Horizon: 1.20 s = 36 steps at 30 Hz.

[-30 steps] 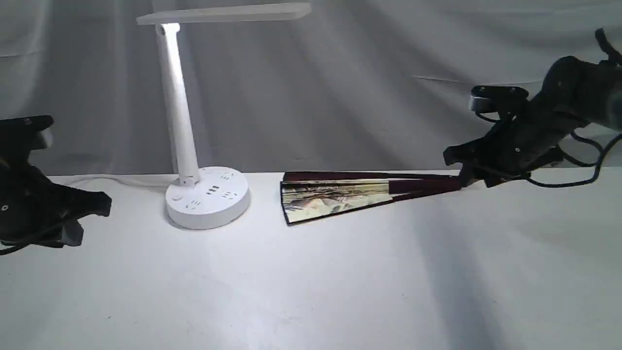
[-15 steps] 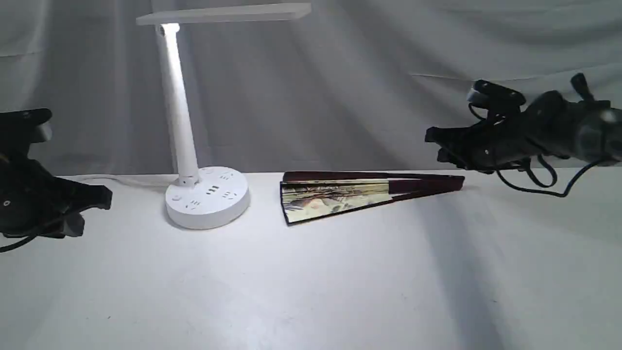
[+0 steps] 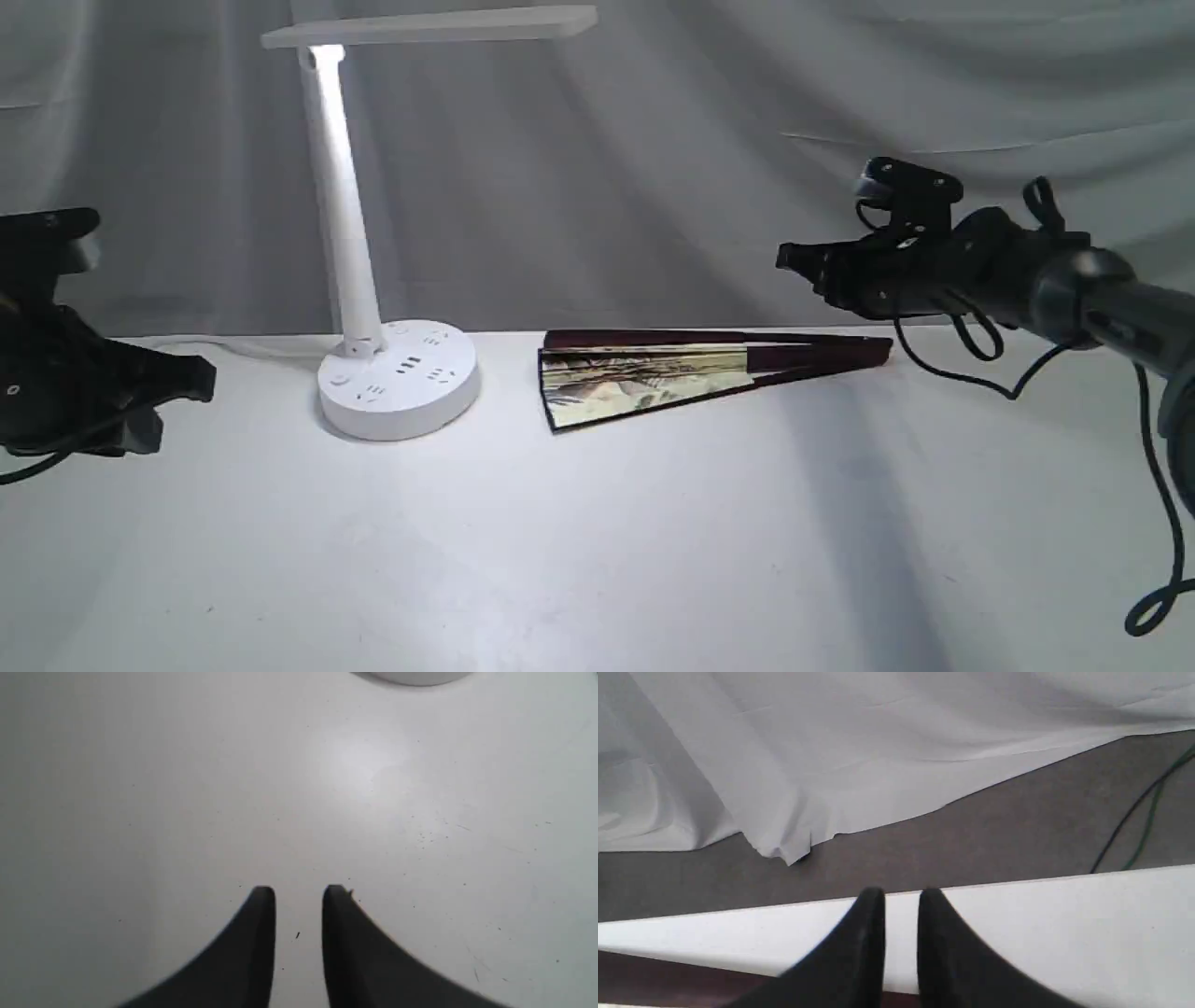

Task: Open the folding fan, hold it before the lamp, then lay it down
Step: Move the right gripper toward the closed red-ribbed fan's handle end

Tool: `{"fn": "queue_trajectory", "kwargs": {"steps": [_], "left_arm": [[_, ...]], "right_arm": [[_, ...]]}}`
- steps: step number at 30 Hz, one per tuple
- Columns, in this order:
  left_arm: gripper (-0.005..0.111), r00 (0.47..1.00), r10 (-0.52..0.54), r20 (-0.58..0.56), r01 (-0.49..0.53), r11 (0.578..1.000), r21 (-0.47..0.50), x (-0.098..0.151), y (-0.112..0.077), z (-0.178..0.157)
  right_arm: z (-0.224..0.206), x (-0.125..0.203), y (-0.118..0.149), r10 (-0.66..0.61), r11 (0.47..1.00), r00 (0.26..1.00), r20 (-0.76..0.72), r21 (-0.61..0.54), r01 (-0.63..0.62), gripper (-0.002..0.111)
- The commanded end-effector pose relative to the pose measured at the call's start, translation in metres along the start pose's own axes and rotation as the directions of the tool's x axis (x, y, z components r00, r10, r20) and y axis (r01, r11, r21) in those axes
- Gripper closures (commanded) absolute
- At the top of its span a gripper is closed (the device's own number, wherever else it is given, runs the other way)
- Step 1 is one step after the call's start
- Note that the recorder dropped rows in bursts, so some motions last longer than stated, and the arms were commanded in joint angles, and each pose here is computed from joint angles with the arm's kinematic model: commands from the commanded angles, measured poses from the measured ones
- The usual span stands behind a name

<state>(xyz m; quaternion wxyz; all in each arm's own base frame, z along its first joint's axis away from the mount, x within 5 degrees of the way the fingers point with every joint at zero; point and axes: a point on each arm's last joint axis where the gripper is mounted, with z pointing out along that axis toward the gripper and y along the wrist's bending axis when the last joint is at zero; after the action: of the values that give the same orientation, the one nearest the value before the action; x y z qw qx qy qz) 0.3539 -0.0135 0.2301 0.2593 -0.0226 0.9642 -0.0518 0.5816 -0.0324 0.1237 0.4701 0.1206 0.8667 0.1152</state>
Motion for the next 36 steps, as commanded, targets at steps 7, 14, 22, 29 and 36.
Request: {"fn": "queue_trajectory", "kwargs": {"steps": [7, 14, 22, 29, 36], "left_arm": [[0.089, 1.000, 0.008, 0.025, -0.009, 1.000, 0.005, -0.004, -0.002, -0.002], [0.089, 1.000, 0.008, 0.022, -0.009, 1.000, 0.005, -0.003, -0.002, -0.002], [0.089, 1.000, 0.009, 0.020, -0.009, 1.000, 0.005, -0.003, -0.002, -0.002], [0.089, 1.000, 0.009, 0.014, -0.009, 1.000, 0.005, -0.003, -0.002, -0.002], [0.089, 1.000, 0.009, 0.001, -0.009, 1.000, 0.005, -0.002, -0.002, -0.002]], "right_arm": [[0.006, 0.002, 0.008, -0.052, 0.999, 0.997, 0.065, 0.017, 0.051, 0.095], [0.006, 0.008, 0.008, -0.129, 0.991, 0.992, -0.004, 0.016, 0.129, 0.095], [0.006, 0.012, 0.007, -0.211, 0.977, 0.977, -0.044, 0.025, 0.212, 0.095], [0.006, 0.010, 0.007, -0.216, 0.976, 0.976, -0.029, 0.031, 0.216, 0.095], [0.006, 0.012, 0.006, -0.247, 0.968, 0.968, -0.046, 0.035, 0.249, 0.095]]}}
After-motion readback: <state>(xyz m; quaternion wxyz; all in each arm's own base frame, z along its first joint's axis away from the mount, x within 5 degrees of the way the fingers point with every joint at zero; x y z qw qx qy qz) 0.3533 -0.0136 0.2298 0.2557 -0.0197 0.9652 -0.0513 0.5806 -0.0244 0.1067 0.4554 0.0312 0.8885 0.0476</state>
